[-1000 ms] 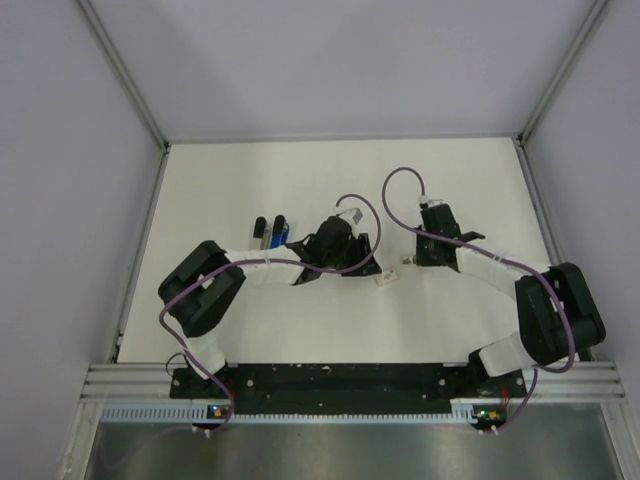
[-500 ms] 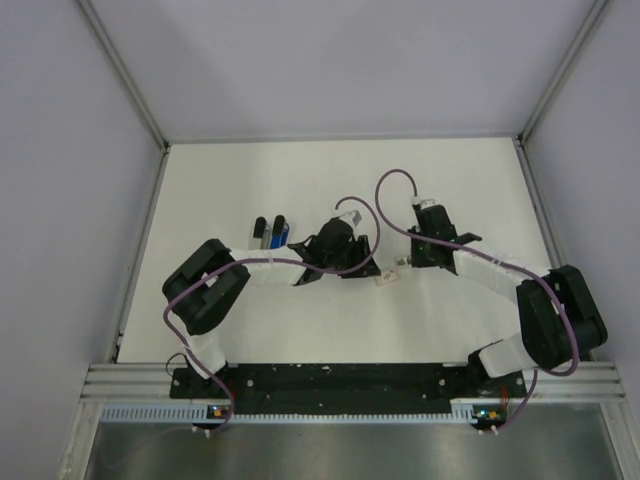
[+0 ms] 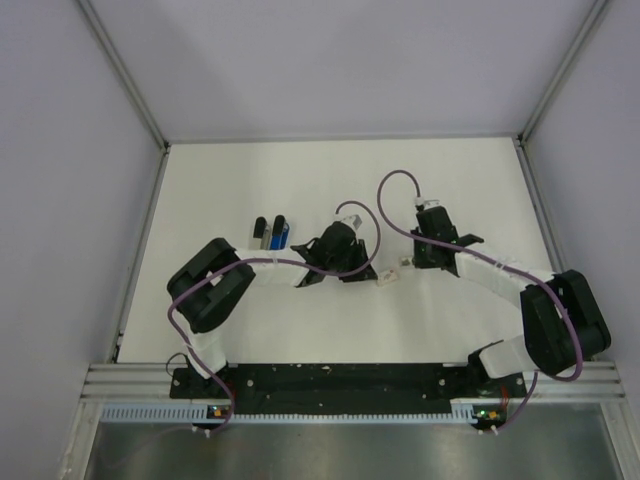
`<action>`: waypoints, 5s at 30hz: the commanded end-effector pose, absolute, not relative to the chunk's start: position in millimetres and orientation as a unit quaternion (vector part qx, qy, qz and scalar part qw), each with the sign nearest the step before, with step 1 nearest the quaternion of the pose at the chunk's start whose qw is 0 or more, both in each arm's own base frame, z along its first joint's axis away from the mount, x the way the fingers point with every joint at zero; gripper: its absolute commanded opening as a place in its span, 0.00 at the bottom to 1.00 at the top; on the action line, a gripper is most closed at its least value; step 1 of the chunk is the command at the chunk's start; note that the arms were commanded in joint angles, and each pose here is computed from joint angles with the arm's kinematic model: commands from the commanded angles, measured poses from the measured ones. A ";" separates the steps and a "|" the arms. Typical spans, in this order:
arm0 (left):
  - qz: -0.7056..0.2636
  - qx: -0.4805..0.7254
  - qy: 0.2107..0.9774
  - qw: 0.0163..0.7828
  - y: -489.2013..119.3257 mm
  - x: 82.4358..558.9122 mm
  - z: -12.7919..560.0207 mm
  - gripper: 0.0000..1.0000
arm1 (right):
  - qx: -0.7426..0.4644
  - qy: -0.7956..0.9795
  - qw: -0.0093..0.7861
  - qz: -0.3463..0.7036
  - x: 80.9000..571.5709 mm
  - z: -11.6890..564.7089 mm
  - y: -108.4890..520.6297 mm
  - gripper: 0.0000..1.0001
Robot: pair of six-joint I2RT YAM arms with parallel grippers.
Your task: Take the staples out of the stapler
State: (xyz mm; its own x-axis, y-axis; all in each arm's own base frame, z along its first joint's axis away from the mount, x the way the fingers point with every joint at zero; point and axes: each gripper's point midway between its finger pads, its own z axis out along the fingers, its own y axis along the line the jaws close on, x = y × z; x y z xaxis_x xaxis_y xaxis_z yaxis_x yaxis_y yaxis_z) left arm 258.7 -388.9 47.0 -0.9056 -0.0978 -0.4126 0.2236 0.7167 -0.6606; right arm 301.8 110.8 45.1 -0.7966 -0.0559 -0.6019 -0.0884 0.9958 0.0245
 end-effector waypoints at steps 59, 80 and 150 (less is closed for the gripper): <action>-0.334 0.054 0.914 0.223 -396.1 264.5 34.1 0.00 | 0.019 0.956 0.292 0.005 275.9 32.9 116.2 0.00; -0.334 0.055 0.914 0.223 -395.2 263.6 33.7 0.00 | 0.007 0.958 0.285 0.015 263.9 28.3 126.9 0.00; -0.329 0.198 0.902 0.196 -361.8 241.1 19.9 0.00 | 0.047 0.961 0.271 0.008 201.1 25.0 107.4 0.00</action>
State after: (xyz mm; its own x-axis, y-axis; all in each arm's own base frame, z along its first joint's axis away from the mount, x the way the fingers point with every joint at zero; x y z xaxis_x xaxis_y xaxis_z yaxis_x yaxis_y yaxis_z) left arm 243.5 -377.2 25.3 -0.8514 0.2005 -0.4846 0.4770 0.6800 -0.5568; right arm 204.7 110.8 21.8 -0.8593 0.0732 -0.5061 0.0594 0.9973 0.0434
